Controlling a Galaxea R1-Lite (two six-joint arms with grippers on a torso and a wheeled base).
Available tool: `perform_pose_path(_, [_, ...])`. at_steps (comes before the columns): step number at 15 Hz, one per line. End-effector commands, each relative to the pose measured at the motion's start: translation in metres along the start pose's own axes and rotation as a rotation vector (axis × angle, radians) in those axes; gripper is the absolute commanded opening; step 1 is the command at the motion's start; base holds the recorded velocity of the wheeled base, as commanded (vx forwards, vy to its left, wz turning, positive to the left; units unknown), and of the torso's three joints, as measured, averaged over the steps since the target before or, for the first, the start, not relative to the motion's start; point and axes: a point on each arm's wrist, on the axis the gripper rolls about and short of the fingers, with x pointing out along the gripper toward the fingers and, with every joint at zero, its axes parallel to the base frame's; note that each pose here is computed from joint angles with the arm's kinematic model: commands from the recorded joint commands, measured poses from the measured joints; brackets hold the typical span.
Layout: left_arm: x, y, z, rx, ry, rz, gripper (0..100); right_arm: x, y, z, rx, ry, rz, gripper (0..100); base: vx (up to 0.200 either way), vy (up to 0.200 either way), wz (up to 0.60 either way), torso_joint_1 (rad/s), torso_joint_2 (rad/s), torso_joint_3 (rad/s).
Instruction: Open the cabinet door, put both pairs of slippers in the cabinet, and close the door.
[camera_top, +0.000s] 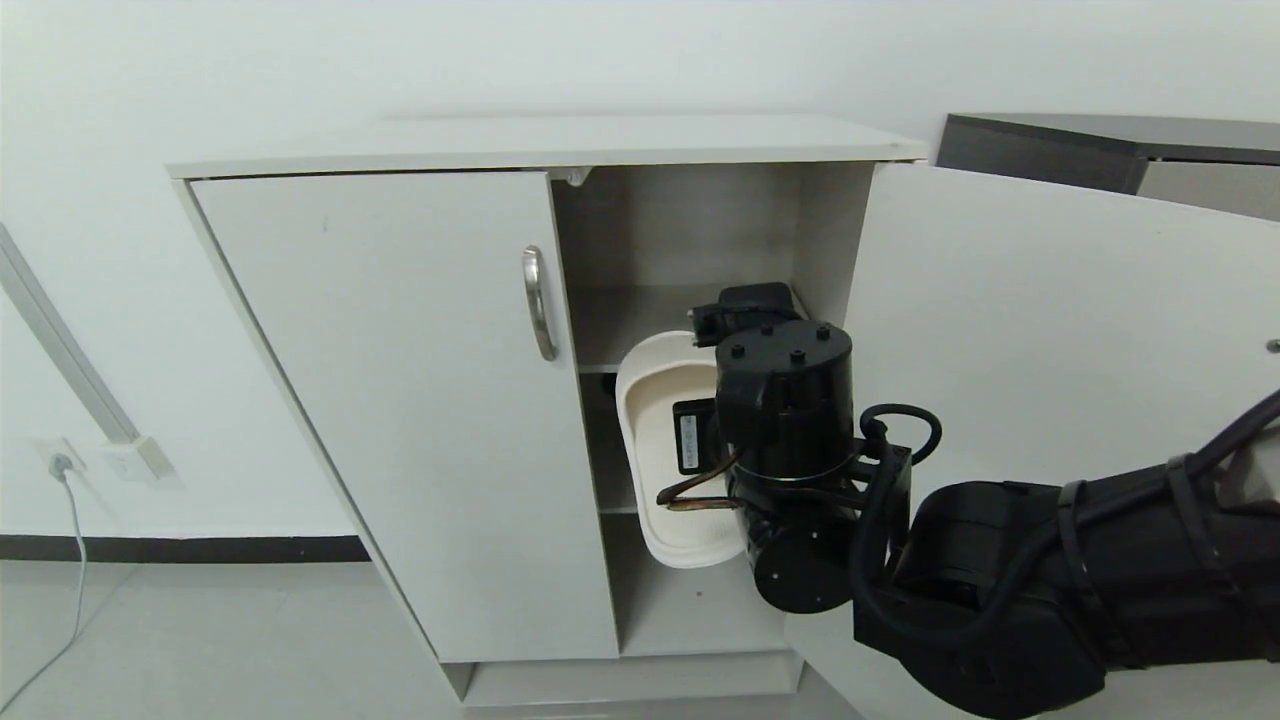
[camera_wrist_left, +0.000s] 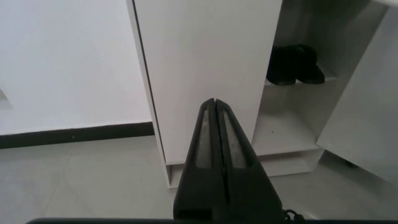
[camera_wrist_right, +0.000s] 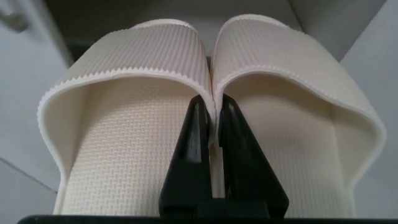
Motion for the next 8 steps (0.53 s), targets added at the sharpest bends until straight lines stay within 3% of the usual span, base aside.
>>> perform_pose_path(1, [0.0000,0.0000,0.0000,0.000,0.000,0.000,0,-0.0002,0.0003,-0.0002,0.000,0.000,0.002,0,0.200,0.000,0.00,0.007,0.01,-0.002])
perform_pose_path(8, [0.0000,0.0000,0.0000,0.000,0.000,0.000,0,0.0008,0.0012,-0.0051,-0.009,0.010,0.006,0,0.200,0.000,0.00,0.001,0.00,0.003])
